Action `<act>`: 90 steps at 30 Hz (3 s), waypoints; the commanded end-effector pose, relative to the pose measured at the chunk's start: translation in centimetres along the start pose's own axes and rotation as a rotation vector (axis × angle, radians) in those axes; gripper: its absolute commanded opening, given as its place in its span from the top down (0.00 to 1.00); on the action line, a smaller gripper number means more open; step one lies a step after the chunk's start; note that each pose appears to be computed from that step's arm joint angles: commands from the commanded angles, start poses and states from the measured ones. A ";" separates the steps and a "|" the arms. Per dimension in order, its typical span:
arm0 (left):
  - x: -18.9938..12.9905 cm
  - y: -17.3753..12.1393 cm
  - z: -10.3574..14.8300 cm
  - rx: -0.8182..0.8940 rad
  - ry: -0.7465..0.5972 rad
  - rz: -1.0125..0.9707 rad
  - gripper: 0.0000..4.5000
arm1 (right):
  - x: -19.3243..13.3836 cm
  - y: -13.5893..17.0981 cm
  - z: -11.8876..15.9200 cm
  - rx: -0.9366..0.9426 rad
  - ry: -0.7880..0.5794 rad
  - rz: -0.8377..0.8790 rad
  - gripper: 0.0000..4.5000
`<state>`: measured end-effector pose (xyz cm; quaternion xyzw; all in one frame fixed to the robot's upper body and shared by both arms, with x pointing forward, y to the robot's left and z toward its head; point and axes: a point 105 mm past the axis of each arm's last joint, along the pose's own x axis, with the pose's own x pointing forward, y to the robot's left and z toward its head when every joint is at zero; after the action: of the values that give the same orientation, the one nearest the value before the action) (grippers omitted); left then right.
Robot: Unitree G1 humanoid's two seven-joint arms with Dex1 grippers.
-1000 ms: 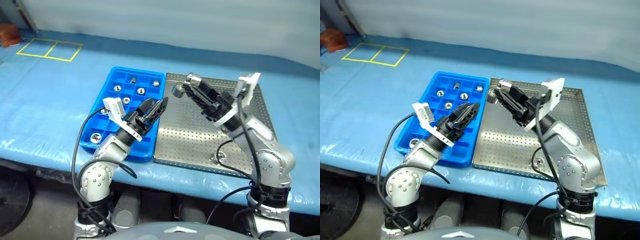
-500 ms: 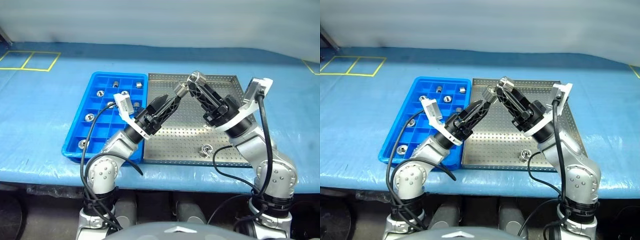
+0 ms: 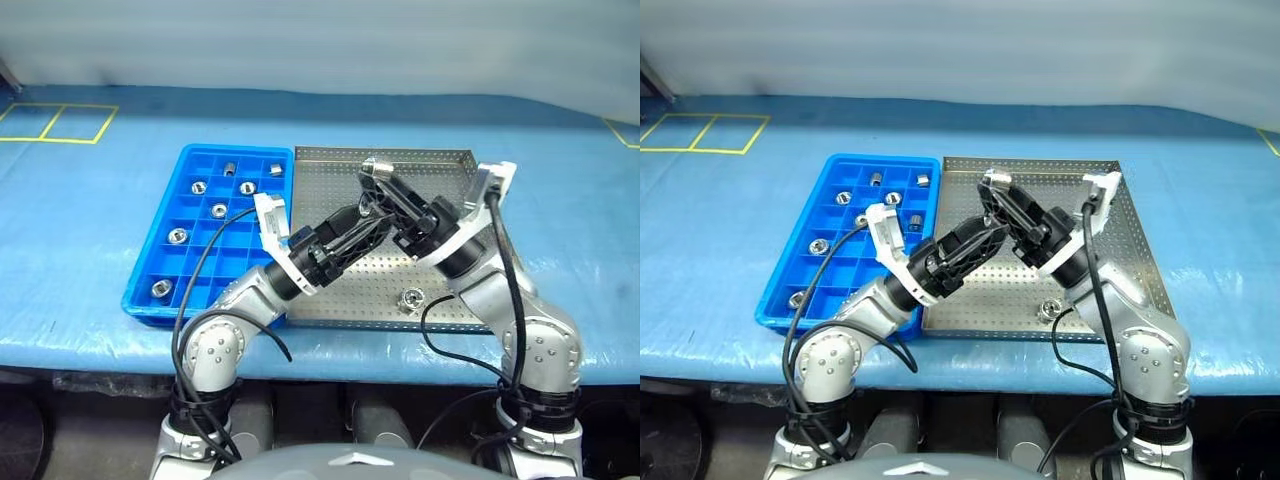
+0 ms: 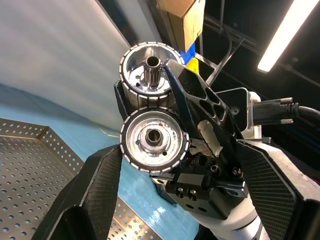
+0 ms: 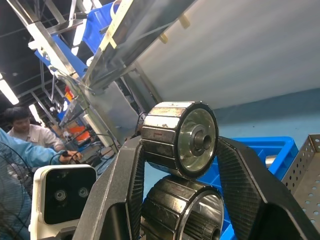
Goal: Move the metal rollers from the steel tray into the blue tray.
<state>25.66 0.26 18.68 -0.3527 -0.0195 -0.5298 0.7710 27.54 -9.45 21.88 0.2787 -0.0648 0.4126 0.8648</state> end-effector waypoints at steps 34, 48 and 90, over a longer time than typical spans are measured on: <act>-1.2 0.6 2.5 0.068 -0.118 0.046 0.14 | 0.6 -0.3 3.5 0.412 -0.212 0.015 0.60; -0.2 0.1 1.4 0.065 -0.066 0.006 0.14 | 1.0 0.5 1.9 0.424 -0.151 0.025 0.60; 0.4 0.7 1.9 0.079 -0.098 0.053 0.62 | 1.1 0.4 1.1 0.421 -0.120 0.018 0.60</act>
<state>27.19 1.10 19.14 -0.3496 -0.0527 -0.4883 0.7978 28.70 -9.02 22.03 0.4802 -0.0057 0.3906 0.7854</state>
